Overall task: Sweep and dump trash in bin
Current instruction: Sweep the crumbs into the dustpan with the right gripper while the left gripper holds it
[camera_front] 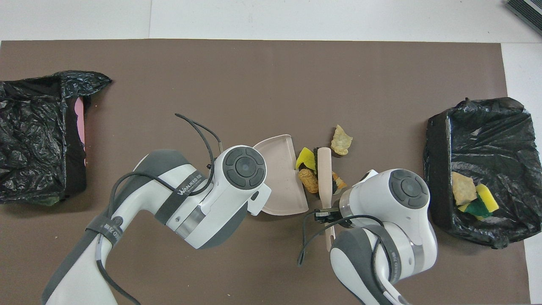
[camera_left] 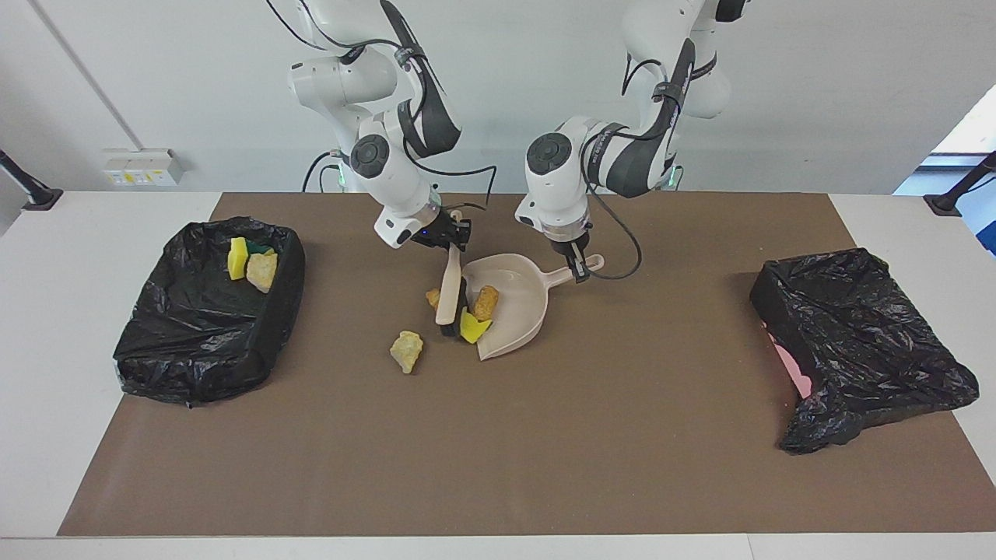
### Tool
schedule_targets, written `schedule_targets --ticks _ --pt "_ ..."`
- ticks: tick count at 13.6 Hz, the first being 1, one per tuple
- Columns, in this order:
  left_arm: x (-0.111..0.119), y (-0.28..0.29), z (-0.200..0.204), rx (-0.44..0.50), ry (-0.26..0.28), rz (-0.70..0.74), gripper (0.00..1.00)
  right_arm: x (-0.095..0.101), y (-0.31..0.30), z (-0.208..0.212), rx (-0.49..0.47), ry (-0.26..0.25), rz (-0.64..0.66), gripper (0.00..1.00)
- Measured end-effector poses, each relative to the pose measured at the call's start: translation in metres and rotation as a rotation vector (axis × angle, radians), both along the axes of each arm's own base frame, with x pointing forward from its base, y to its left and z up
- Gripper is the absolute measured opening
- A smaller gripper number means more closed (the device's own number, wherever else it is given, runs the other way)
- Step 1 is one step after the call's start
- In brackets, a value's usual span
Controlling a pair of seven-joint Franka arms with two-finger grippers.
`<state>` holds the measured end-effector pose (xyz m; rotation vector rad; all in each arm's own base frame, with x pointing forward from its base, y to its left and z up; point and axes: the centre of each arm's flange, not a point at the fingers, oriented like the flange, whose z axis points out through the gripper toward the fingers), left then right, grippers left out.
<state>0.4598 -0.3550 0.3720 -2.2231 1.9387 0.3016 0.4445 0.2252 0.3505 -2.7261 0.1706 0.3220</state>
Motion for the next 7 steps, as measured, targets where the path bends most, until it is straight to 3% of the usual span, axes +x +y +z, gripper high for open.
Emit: schedule_targets --ticks 4,5,7 --pt "-0.001 0.0 0.0 0.002 0.003 -0.001 0.33 0.032 -0.029 0.059 0.061 0.09 0.048 0.26" --pt "-0.001 0.0 0.0 0.003 0.003 -0.001 0.33 0.039 -0.053 0.067 0.023 0.077 0.104 0.26" --pt "-0.001 0.0 0.0 0.003 0.003 -0.001 0.33 0.044 -0.09 0.065 -0.158 0.05 0.261 0.26"
